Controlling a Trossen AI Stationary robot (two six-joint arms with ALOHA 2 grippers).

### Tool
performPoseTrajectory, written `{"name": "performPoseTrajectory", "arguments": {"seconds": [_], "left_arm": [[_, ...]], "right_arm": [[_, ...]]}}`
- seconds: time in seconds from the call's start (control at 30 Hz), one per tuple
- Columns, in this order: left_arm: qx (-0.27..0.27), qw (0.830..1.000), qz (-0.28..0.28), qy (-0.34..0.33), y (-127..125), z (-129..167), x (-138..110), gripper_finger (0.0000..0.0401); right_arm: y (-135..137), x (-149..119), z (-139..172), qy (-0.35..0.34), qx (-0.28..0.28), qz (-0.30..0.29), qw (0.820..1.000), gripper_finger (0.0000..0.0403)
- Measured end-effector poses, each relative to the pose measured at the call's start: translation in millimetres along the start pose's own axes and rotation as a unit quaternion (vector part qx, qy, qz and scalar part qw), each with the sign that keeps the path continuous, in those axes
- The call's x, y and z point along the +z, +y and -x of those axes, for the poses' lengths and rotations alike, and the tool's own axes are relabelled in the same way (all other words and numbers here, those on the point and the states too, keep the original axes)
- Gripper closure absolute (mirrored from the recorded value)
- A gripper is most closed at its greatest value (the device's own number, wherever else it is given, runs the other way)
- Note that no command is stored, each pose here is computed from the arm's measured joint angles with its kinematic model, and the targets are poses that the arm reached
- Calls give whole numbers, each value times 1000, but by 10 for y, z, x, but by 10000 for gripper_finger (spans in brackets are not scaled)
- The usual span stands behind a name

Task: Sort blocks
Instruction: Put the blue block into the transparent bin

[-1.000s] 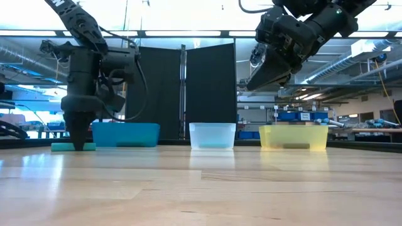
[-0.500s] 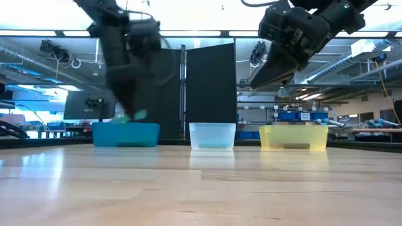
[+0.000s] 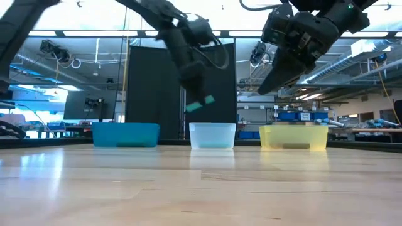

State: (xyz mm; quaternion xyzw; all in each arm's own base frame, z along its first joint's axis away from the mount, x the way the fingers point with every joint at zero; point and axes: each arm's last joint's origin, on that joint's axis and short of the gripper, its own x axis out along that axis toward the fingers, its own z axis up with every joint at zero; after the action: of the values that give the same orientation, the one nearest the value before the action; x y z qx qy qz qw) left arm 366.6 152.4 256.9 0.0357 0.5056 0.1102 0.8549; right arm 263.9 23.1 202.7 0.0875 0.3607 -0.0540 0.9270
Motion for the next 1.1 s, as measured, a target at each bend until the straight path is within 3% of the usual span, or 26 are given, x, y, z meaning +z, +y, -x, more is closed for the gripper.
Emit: {"name": "performPoseTrajectory", "arguments": {"seconds": [0.13, 0.37, 0.83, 1.1], "left_arm": [[-6, 1000, -22, 11, 83, -345, 154, 301], [-24, 998, -46, 47, 79, -791, 146, 301], [-26, 996, -59, 61, 68, -917, 109, 299], [-25, 996, -53, 60, 60, -915, 112, 219]], "right_arm": [[29, -46, 5, 19, -1, 7, 1000, 391], [71, -86, 13, 30, -9, 10, 999, 391], [70, -86, 14, 30, -10, 10, 999, 391], [61, -85, 13, 30, -11, 15, 999, 376]]}}
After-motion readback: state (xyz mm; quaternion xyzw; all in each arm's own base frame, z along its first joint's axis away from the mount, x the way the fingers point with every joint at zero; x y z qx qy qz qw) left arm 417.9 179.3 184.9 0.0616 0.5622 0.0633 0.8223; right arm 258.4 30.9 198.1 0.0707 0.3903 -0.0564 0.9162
